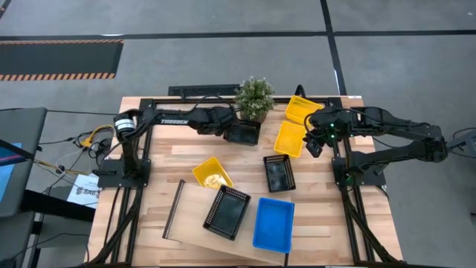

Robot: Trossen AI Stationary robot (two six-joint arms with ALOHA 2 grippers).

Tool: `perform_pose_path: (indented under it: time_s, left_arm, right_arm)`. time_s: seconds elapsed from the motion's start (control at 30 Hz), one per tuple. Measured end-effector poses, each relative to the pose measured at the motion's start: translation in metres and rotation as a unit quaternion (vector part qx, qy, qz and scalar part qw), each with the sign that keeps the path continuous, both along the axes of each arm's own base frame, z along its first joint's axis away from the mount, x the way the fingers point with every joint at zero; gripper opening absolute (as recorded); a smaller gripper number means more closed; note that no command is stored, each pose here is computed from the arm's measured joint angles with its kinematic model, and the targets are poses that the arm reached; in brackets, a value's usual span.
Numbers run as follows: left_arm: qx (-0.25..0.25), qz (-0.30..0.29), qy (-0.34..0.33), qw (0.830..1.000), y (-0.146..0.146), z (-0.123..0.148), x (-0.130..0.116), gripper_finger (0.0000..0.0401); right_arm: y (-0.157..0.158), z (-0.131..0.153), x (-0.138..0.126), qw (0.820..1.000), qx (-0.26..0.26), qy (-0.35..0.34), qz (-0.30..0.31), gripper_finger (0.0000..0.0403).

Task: Stack baskets on shelf by color
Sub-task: Stack the top black bin on top of the black bin on the shelf

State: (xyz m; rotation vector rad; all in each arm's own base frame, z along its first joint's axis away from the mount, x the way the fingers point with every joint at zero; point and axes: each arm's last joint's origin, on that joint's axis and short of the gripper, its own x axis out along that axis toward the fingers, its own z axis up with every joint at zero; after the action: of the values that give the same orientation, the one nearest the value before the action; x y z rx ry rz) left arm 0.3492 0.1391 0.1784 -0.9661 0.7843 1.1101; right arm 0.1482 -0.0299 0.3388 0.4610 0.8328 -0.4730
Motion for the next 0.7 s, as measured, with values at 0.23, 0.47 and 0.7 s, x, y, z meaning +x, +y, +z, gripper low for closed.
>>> perform_pose_path:
  time_s: [0.23,0.47,0.7]
  left_arm:
    - [-0.025,0.018,0.013,0.999,0.002,-0.020,0.007,0.0248]
    - [-0.017,0.027,0.011,0.999,0.005,-0.019,0.006,0.0106]
    - [0.000,0.008,0.019,1.000,0.006,-0.015,0.006,0.0007]
  right_arm:
    - [-0.001,0.000,0.000,1.000,0.000,-0.001,-0.004,0.0133]
    - [-0.001,0.000,0.000,1.000,0.000,-0.001,-0.004,0.0134]
    - [-0.001,0.000,0.000,1.000,0.000,-0.001,-0.003,0.0133]
